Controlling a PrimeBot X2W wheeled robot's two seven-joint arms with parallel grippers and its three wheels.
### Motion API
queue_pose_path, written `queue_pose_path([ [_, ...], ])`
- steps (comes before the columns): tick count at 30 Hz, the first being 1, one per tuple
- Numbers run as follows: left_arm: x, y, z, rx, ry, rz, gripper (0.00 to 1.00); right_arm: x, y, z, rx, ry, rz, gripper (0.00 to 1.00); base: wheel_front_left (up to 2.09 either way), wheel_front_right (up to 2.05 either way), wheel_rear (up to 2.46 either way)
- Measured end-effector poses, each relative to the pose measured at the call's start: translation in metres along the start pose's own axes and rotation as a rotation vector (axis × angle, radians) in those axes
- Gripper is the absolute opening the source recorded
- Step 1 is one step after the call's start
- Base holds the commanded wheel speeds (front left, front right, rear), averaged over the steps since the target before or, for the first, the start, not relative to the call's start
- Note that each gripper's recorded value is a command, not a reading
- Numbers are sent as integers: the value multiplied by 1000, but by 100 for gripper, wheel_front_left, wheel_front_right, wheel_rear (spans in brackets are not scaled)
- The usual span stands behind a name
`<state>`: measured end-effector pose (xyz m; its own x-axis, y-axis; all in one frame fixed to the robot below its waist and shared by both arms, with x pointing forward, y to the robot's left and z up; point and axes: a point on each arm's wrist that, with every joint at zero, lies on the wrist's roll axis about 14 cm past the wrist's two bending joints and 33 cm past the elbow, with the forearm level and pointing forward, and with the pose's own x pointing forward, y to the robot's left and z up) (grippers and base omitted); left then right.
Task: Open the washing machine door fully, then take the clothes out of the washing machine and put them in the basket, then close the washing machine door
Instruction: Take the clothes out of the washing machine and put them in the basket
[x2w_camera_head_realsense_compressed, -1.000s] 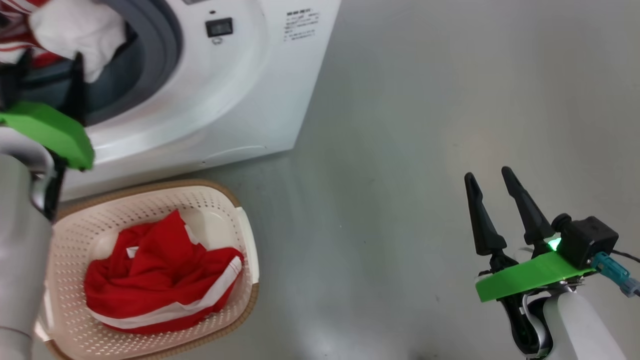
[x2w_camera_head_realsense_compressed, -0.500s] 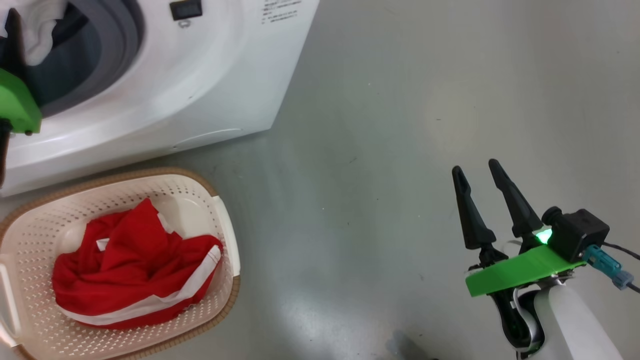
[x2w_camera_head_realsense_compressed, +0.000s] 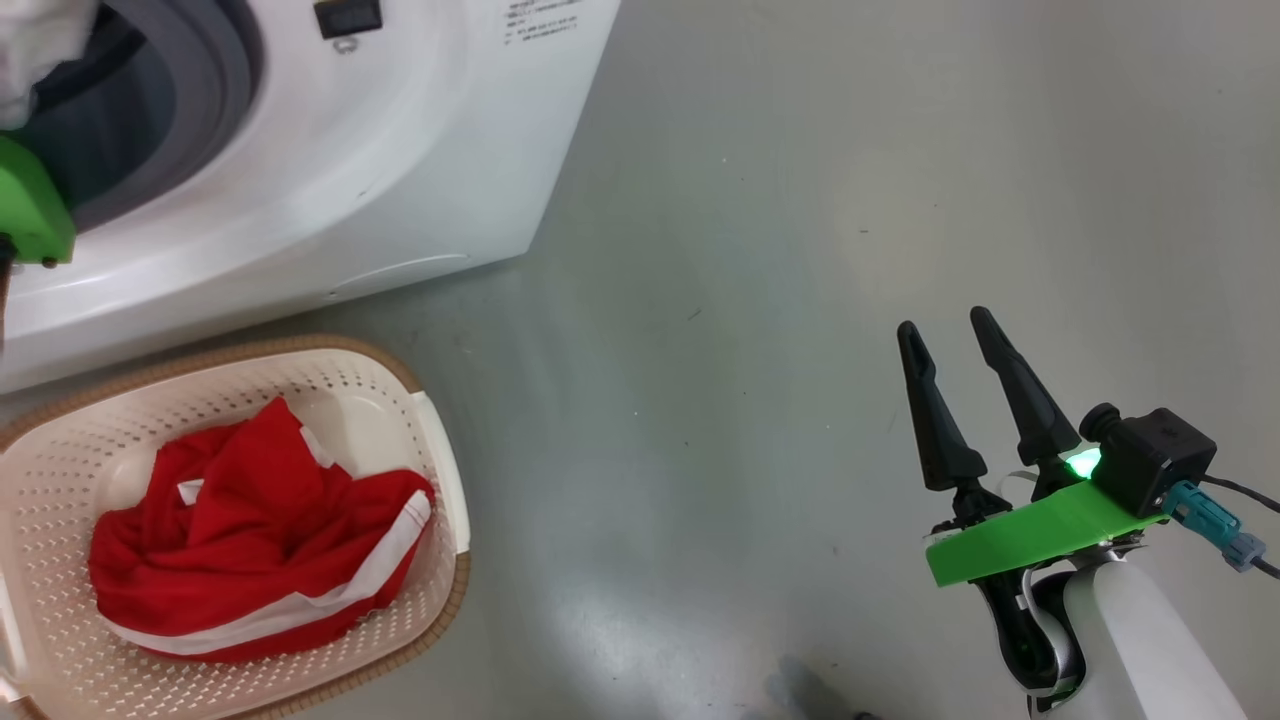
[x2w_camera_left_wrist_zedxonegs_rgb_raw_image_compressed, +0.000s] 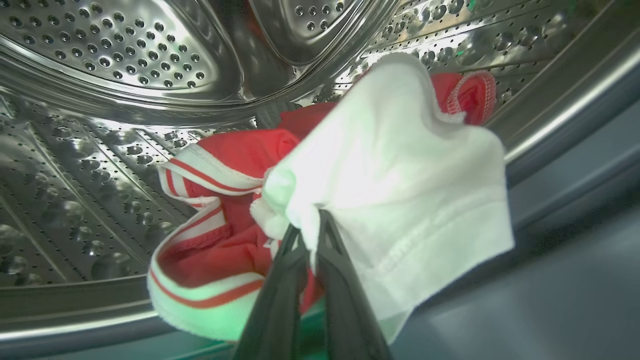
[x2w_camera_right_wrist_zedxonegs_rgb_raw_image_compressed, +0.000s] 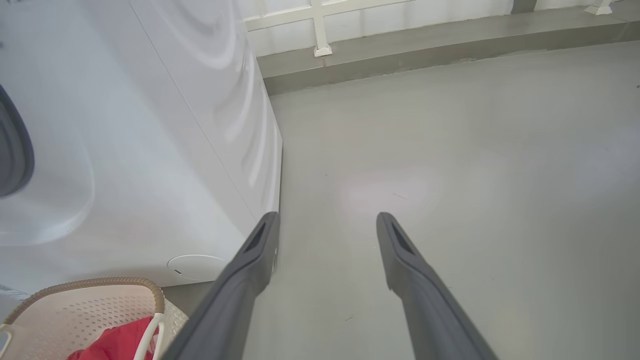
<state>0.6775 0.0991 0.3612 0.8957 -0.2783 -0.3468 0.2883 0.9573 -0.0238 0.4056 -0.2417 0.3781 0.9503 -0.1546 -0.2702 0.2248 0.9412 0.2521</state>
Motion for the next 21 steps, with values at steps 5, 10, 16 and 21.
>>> queue_pose_path([
  [5,-5,0,11,-38,-30,9,0,1,5,3,4,-11,14,100,0,0,0],
  [10,-15,-6,29,-86,-99,0,0,2,12,8,-5,-26,38,100,0,0,0],
  [16,-39,0,45,-158,-195,20,0,5,22,16,-18,-48,70,100,0,0,0],
  [21,-62,3,53,-226,-264,45,0,4,31,19,-13,-59,98,100,0,0,0],
])
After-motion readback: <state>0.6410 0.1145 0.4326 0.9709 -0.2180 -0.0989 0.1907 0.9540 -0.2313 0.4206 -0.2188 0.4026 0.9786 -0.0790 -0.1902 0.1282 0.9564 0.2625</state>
